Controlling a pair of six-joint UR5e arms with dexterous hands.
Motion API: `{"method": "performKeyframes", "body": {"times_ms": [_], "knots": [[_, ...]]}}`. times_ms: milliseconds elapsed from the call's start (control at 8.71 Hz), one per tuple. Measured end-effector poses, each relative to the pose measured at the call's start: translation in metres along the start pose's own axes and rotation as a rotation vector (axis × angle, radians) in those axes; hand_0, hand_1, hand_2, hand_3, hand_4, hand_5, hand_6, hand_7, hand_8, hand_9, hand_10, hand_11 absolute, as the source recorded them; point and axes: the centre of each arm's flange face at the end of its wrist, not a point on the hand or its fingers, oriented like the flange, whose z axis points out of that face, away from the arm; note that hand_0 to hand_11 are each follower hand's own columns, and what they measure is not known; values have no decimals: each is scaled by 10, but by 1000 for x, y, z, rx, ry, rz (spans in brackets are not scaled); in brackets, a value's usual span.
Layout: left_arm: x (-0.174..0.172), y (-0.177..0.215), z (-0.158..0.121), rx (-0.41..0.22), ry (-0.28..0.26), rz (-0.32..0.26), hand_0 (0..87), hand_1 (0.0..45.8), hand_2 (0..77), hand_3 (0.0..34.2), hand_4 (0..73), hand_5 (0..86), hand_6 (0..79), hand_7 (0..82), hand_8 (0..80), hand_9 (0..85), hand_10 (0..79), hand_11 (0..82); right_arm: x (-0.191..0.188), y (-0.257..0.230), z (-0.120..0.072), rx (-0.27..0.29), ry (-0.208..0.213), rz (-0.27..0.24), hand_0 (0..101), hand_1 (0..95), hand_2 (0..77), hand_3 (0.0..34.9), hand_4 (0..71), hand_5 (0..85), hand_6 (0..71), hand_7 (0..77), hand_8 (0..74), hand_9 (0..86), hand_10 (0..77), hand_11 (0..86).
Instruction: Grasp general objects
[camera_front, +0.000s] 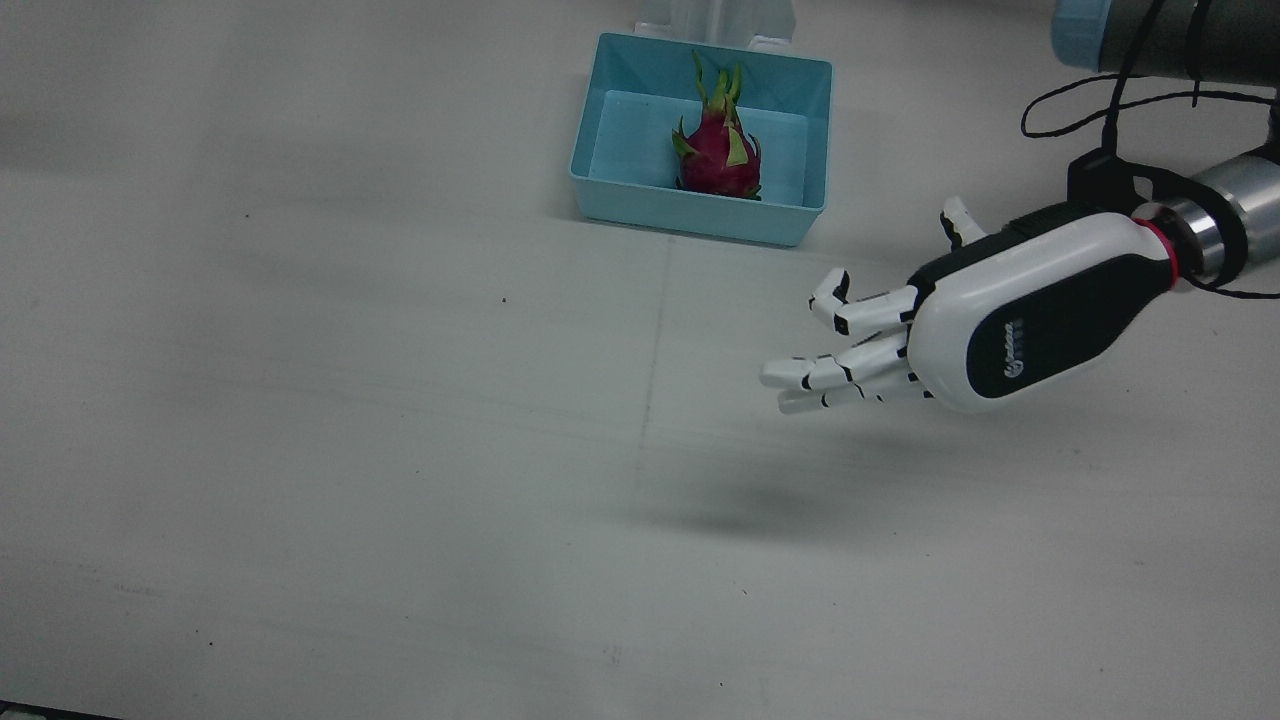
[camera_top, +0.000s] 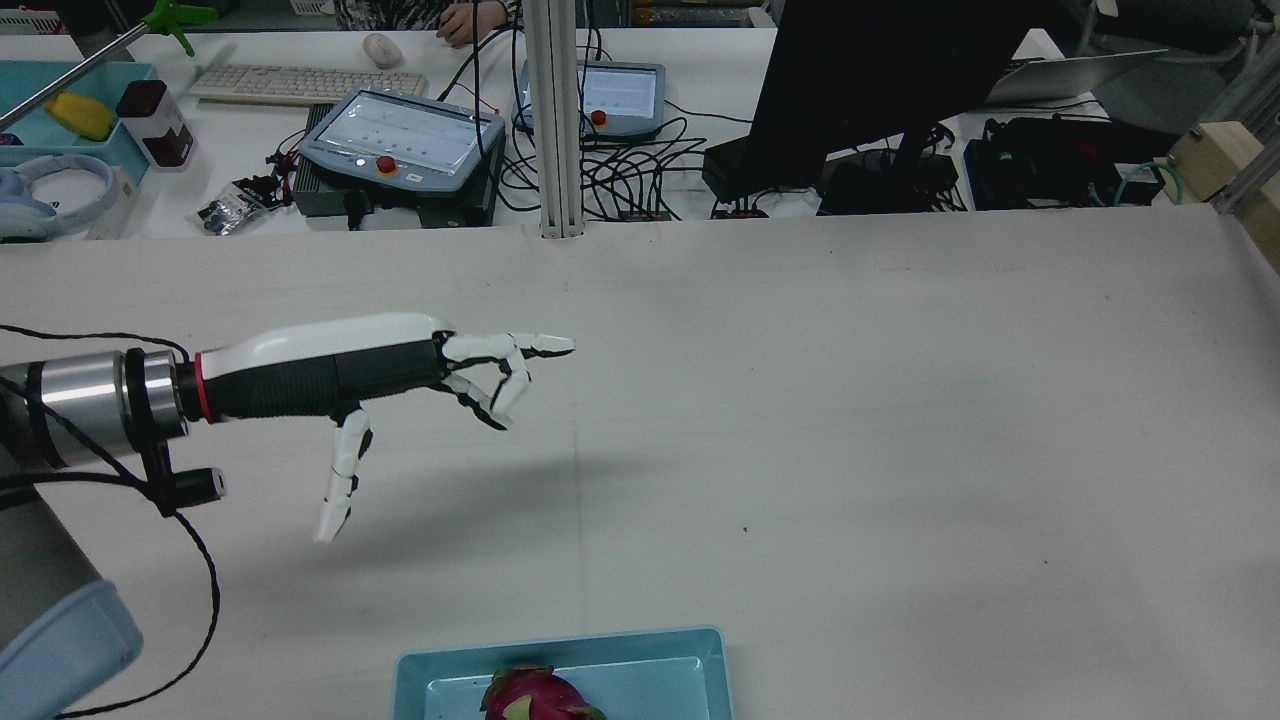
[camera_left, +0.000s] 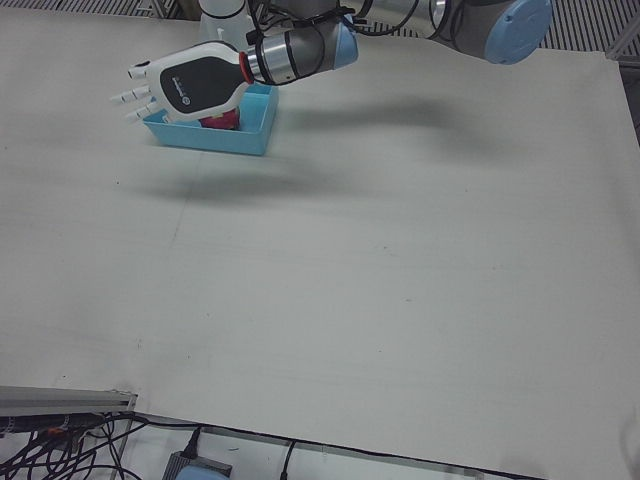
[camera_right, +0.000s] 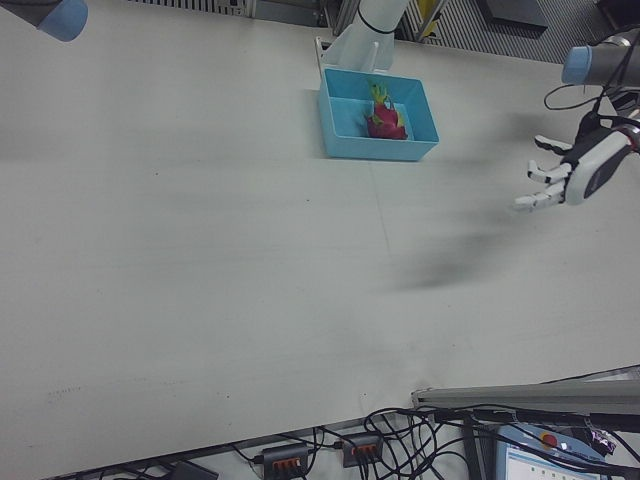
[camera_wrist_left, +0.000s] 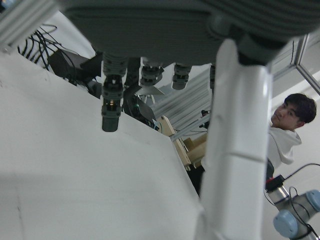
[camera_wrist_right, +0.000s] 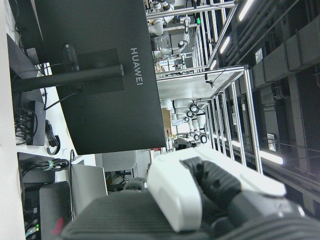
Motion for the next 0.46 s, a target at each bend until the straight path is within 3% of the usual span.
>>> {"method": "performKeyframes", "body": {"times_ms": [115, 230, 344, 459], "knots": [[13, -60, -19, 87, 42, -4, 687, 0, 11, 110, 16, 698, 0, 229, 164, 93, 371, 131, 0, 0, 0, -1, 0, 0, 0, 949, 774, 0, 0, 0, 0, 0, 0, 11, 0, 5], [22, -115, -44, 185, 87, -4, 756, 0, 11, 75, 142, 693, 98, 240, 175, 87, 371, 131, 0, 1, 0, -1, 0, 0, 0, 949, 774, 0, 0, 0, 0, 0, 0, 11, 0, 5], [27, -172, -77, 301, 127, -3, 795, 0, 11, 57, 240, 693, 120, 180, 44, 60, 376, 158, 0, 1, 0, -1, 0, 0, 0, 949, 774, 0, 0, 0, 0, 0, 0, 11, 0, 5], [29, -210, -105, 398, 163, -4, 795, 0, 11, 57, 240, 693, 120, 180, 44, 60, 376, 158, 0, 1, 0, -1, 0, -1, 0, 949, 774, 0, 0, 0, 0, 0, 0, 5, 0, 5]]}}
